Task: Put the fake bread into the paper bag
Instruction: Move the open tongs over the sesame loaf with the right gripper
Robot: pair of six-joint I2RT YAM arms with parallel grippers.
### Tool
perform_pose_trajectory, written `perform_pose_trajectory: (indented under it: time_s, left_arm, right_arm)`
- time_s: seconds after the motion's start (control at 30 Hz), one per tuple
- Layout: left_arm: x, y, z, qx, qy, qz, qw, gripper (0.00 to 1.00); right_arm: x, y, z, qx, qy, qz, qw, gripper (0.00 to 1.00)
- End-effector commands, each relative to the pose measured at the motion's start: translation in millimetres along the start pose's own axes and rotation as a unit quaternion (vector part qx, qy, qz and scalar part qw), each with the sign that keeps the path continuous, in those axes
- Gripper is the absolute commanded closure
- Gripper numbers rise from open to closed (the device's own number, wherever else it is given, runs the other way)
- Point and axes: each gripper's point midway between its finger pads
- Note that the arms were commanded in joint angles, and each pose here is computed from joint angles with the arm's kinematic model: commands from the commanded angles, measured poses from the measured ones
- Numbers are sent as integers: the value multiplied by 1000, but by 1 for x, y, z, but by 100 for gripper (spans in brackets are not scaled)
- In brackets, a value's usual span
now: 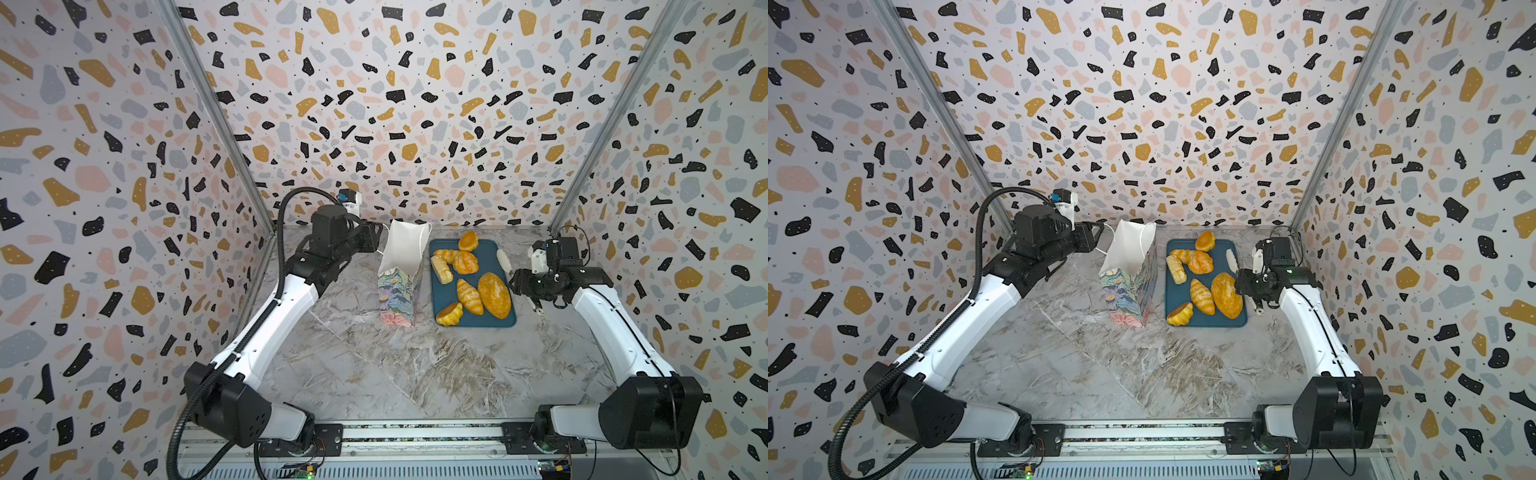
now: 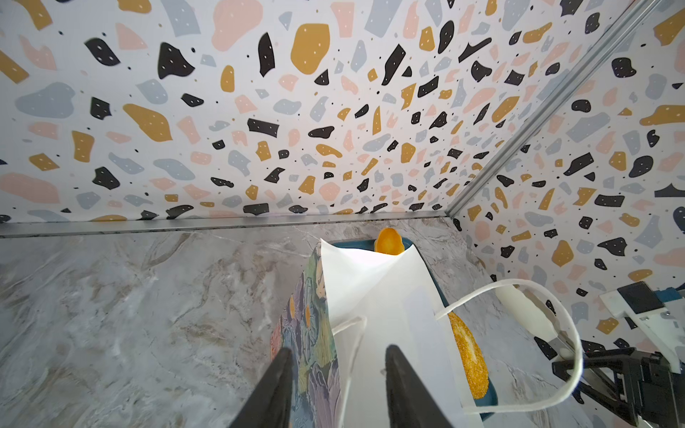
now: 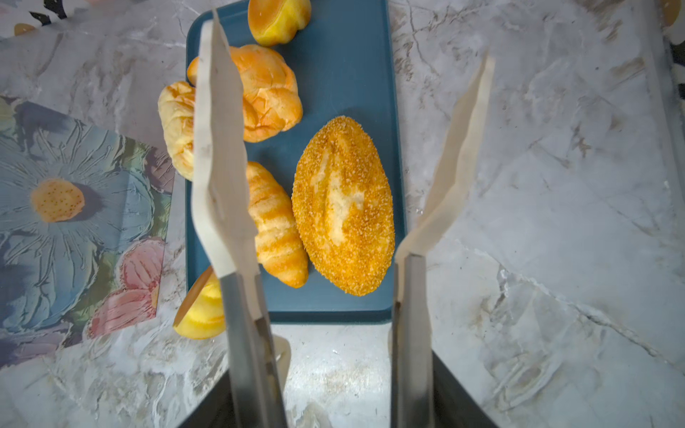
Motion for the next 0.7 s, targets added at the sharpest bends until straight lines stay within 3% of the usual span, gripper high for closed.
perform_pose_trajectory:
  time_s: [0.0, 0.13, 0.2, 0.4, 0.67]
  left_arm:
    - [1, -4, -6, 13, -9, 20, 1000, 65]
    - [0, -7, -6, 14, -4, 21, 1000, 85]
    - [-2, -5, -8, 16, -6, 17, 1000, 90]
    - [-4, -4, -8, 12, -13, 13, 1000, 100]
    - [3, -5, -3, 10, -21, 18, 1000, 100]
  right_arm:
    - [-5, 32, 11, -11, 5, -28, 1000, 38]
    - [5, 39, 14, -14, 6, -22, 1000, 38]
    - [11, 40, 14, -11, 7, -11, 1000, 39]
    - [30, 37, 16, -11, 14, 22, 1000, 38]
    - [49, 31, 24, 5, 43, 73, 996, 38]
Point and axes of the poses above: each gripper's point midway between its finger pads, its own y axis back along the fingers, its own z axis along the line the jaws close on, x = y × z, and after that the axes turned 15 degrees about y, right-handed
